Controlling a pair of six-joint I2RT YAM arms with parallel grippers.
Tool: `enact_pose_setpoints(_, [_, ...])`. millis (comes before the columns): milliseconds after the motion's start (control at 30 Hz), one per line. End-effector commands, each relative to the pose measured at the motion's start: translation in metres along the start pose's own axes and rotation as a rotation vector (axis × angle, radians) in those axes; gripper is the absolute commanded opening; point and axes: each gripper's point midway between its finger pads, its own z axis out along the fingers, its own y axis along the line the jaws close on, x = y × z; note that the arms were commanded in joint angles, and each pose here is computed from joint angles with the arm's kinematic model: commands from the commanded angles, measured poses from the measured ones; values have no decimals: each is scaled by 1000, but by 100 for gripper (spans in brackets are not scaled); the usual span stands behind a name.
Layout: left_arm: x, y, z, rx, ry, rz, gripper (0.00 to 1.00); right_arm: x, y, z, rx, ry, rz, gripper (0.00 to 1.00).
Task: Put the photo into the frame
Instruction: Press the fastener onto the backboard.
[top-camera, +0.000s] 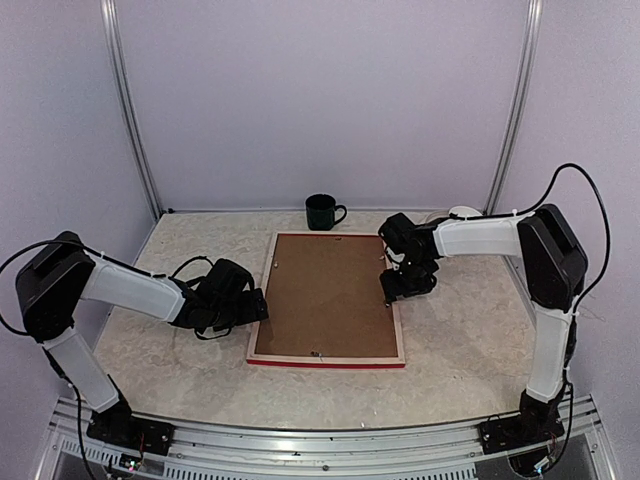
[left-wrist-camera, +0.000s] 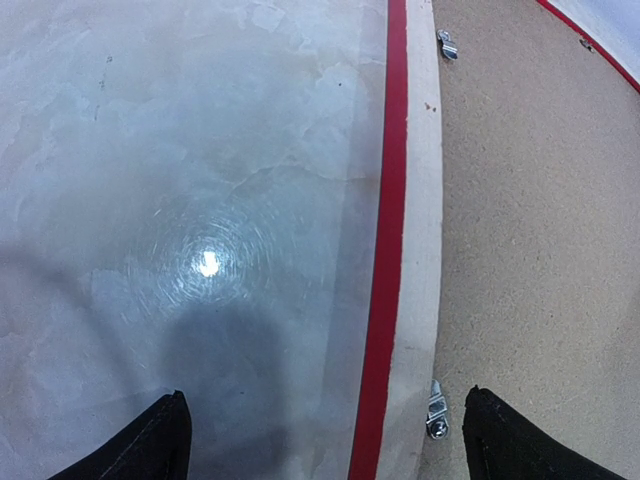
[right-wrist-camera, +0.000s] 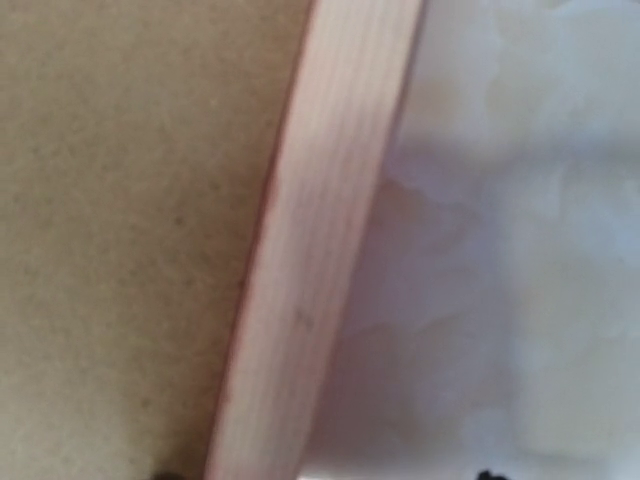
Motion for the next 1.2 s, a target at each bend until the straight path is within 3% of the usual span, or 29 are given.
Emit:
enact_pose_setpoints(0, [43, 30, 9, -86, 150, 22, 93, 33, -13, 12, 99, 128, -62, 63])
enact_pose_setpoints(67, [44, 30, 9, -86, 150, 22, 93, 33, -13, 10, 110, 136, -73, 60])
enact_pose_setpoints(167, [45, 30, 9, -89, 152, 22, 93, 32, -12, 7, 120, 145, -88, 43])
enact_pose_setpoints(233, [45, 31, 10, -90, 151, 21, 93, 30, -10, 6, 118, 144, -92, 38])
enact_pose_setpoints(367, [47, 31, 10, -91, 153, 20, 93, 23, -6, 4, 101, 130, -85, 38])
enact_pose_setpoints(600, [48, 33, 10, -93, 154, 19, 93, -5, 16, -12, -8, 42, -30, 55])
enact_pose_setpoints(767, [48, 34, 9, -93, 151, 17, 93, -10, 21, -15, -36, 25, -8, 56])
enact_pose_setpoints(1167, [48, 35, 7, -90, 145, 14, 93, 31, 2, 6, 2, 93, 15, 51])
